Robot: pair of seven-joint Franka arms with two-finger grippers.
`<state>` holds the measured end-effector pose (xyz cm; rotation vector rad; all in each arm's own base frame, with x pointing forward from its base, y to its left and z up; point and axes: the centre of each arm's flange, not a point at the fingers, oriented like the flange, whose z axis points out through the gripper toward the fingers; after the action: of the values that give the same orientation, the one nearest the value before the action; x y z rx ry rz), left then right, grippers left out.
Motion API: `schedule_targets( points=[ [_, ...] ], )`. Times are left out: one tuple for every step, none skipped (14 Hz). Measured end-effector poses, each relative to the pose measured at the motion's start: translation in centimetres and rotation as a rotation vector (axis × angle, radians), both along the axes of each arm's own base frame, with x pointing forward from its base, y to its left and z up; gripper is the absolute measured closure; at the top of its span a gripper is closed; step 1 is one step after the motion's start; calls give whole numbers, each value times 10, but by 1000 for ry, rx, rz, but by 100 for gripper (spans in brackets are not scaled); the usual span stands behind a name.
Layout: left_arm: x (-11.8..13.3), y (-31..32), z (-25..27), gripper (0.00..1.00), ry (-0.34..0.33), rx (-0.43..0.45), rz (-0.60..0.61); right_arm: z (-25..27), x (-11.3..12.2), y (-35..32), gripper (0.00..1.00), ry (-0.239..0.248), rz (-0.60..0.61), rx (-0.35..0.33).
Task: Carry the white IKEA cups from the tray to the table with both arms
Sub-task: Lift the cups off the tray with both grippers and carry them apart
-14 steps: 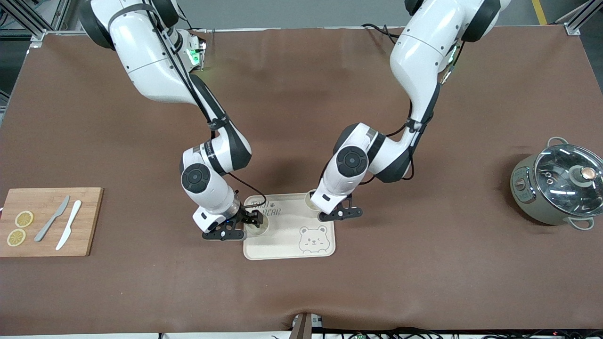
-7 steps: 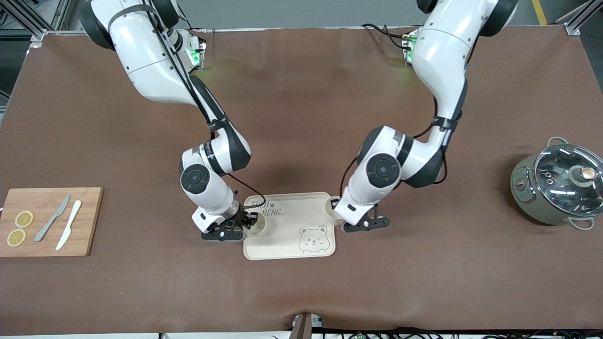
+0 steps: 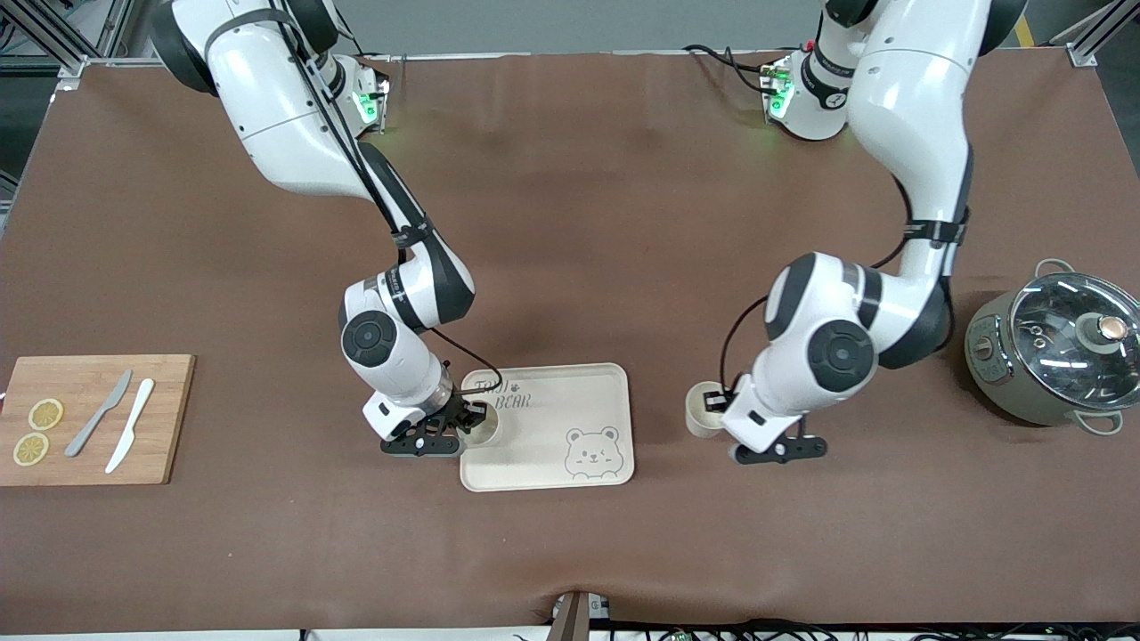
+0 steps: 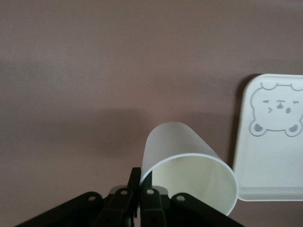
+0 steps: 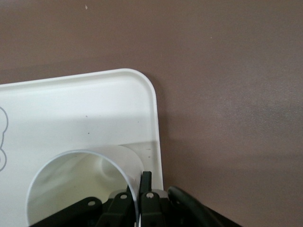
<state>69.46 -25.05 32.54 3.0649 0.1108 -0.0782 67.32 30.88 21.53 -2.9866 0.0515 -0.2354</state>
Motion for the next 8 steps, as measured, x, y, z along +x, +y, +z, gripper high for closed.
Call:
schedule_targets(
  points=[
    [5,15,3,97,-2,-1,-17,0,0,0,96,-1,0,0],
    [9,31,5,97,-3,-3,-37,2,1,0,96,-3,-3,2],
    [14,48,6,97,-5,-4,-56,6,3,1,96,-10,-9,6],
    [19,66,5,97,-8,-5,-72,13,6,2,96,-8,-13,8],
    [23,86,5,97,-9,-6,-84,19,8,3,96,9,-13,3],
    [28,107,5,97,-11,-6,-93,26,10,3,96,32,-11,-5],
    [31,129,4,97,-12,-2,-101,36,12,2,96,53,-12,-13],
    [34,150,3,97,-12,6,-108,48,16,-3,96,71,-16,-19]
  ],
)
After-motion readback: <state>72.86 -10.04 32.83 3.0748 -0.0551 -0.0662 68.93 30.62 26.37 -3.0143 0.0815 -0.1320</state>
